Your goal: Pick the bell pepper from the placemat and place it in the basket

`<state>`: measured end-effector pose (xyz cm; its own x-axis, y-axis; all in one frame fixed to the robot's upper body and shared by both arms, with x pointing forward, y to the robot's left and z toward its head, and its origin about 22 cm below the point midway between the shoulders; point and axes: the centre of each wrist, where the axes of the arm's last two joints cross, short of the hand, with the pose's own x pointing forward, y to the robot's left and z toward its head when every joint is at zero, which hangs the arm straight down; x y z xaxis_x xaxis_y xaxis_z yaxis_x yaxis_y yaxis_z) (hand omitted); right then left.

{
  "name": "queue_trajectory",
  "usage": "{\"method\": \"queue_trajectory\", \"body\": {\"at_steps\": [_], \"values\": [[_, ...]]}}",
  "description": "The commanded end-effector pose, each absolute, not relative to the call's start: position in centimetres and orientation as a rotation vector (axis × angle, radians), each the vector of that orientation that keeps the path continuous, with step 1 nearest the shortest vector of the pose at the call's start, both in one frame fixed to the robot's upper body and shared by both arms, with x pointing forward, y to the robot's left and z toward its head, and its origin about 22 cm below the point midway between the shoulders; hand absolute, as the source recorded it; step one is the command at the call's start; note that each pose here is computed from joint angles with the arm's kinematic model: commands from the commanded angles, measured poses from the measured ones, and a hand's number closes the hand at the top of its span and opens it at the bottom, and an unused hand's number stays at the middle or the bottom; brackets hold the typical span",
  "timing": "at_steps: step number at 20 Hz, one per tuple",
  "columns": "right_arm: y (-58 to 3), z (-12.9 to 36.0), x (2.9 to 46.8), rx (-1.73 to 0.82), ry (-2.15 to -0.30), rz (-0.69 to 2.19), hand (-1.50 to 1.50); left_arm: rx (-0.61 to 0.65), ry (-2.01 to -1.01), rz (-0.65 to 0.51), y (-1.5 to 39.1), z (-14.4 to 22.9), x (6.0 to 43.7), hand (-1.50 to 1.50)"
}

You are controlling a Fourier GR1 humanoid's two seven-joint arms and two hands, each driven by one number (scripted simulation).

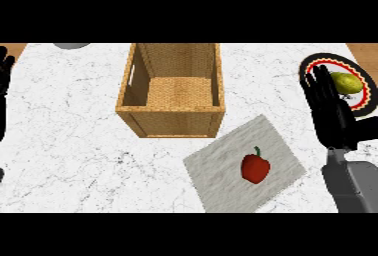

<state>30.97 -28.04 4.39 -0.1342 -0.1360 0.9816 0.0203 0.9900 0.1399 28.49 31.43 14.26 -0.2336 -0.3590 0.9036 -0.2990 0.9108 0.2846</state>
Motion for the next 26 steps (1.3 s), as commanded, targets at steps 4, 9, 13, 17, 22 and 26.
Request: {"method": "queue_trajectory", "body": {"at_steps": [4, 9, 13, 17, 22, 26], "values": [[-20.5, 7.1, 33.1, -0.039, -1.723, -0.009, 1.5, 0.401, -1.79, -0.281, 30.0, 12.0, 29.3, 0.0], [-12.7, 5.5, 31.6, 0.134, -1.727, -0.338, 1.5, 0.27, -1.726, -0.385, 28.1, 8.3, 28.4, 0.0], [-7.1, 5.9, 31.8, -0.252, -1.803, -0.218, -1.5, 0.265, -1.727, -0.399, 27.9, 8.5, 29.0, 0.0], [-8.2, 5.1, 34.3, -0.568, -1.756, -0.109, -1.5, 0.292, -1.711, -0.387, 28.7, 8.1, 28.7, 0.0], [-15.8, 3.4, 37.2, -0.838, -1.477, 0.157, -1.5, 0.304, -1.688, -0.377, 28.7, 7.1, 28.1, 0.0], [-16.7, 3.6, 37.9, -0.865, -1.236, 0.479, -1.5, 0.321, -1.688, -0.391, 29.1, 7.8, 28.5, 0.0]]}}
